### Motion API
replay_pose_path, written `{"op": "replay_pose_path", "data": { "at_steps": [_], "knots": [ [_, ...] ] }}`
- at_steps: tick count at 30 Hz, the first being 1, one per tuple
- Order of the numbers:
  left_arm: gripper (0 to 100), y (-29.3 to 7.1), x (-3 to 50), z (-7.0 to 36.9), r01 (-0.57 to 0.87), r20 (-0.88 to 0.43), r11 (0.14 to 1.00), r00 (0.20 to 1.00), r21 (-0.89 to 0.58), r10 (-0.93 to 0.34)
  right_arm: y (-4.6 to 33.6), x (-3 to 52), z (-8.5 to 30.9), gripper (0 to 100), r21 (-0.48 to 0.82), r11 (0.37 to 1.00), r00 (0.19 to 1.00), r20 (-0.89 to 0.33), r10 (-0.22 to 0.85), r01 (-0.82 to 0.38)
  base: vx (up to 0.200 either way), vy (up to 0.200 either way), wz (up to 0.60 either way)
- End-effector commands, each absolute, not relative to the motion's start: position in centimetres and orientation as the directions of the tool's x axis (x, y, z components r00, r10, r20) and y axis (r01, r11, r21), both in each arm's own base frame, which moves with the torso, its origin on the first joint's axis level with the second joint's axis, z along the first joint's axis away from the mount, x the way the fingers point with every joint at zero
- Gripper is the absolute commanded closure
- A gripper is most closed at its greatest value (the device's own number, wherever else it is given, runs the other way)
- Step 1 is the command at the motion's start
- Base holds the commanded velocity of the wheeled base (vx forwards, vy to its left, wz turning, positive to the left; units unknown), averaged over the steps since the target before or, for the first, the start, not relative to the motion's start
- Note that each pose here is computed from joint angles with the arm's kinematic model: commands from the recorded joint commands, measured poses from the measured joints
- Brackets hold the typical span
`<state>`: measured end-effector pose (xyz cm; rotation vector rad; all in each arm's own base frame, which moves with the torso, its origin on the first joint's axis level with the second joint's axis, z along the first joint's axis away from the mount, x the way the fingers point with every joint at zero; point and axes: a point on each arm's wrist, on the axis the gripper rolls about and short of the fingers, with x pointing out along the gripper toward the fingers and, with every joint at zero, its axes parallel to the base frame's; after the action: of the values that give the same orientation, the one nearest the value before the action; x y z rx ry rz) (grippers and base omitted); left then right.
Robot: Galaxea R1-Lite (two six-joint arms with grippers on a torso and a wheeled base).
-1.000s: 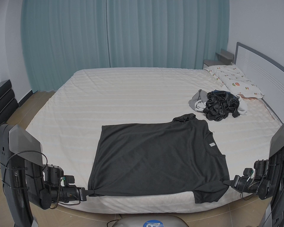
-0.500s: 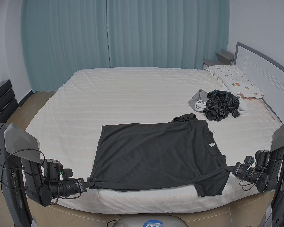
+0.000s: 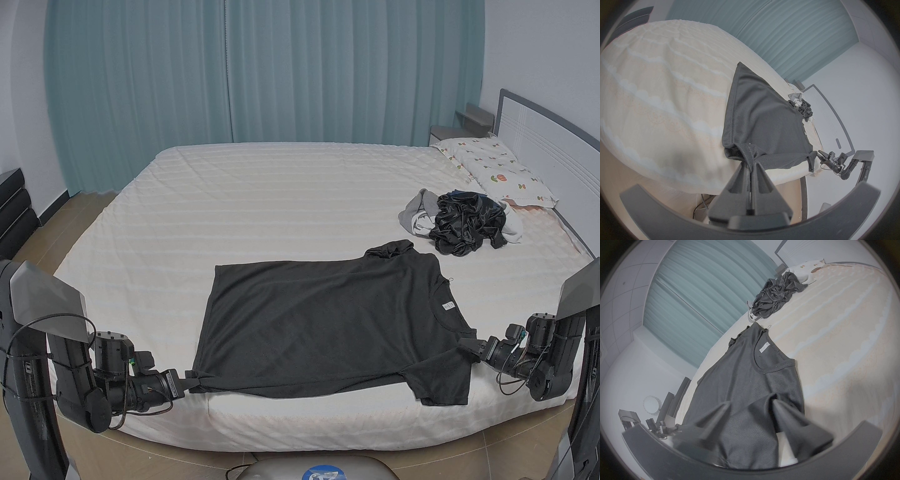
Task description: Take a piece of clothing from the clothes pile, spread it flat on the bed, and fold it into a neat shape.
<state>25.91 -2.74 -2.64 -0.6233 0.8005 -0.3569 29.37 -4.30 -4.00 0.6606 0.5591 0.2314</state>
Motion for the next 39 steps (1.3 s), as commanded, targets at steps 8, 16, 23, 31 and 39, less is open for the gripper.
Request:
{"op": "replay_pose_path", "data": {
  "at_steps": [8,16,23,31,39],
  "knots": [
    [100,-2.7,26.2,-2.7,0.068,-0.549,0.766,0.657,-0.639,-0.516,-4.4,25.6,-3.7,0,0.643,0.766,0.776,-0.476,0.413,-0.013,0.0,0.0,0.0],
    [100,-2.7,26.2,-2.6,0.072,-0.546,0.766,0.66,-0.638,-0.517,-3.5,24.4,-5.0,0,0.619,0.785,0.718,-0.536,0.445,-0.024,0.0,0.0,0.0],
    [100,-2.8,26.2,-2.6,0.073,-0.546,0.766,0.659,-0.638,-0.518,-3.2,25.2,-5.6,0,0.616,0.786,0.716,-0.527,0.457,-0.048,0.0,0.0,0.0],
    [100,-2.8,26.2,-2.6,0.073,-0.547,0.766,0.657,-0.638,-0.519,-3.1,26.0,-5.5,0,0.619,0.783,0.727,-0.505,0.465,-0.071,0.0,0.0,0.0],
    [100,-2.9,26.2,-2.5,0.079,-0.545,0.766,0.656,-0.638,-0.522,-2.6,26.2,-5.7,100,0.613,0.787,0.722,-0.512,0.465,-0.073,0.0,0.0,0.0]
  ]
}}
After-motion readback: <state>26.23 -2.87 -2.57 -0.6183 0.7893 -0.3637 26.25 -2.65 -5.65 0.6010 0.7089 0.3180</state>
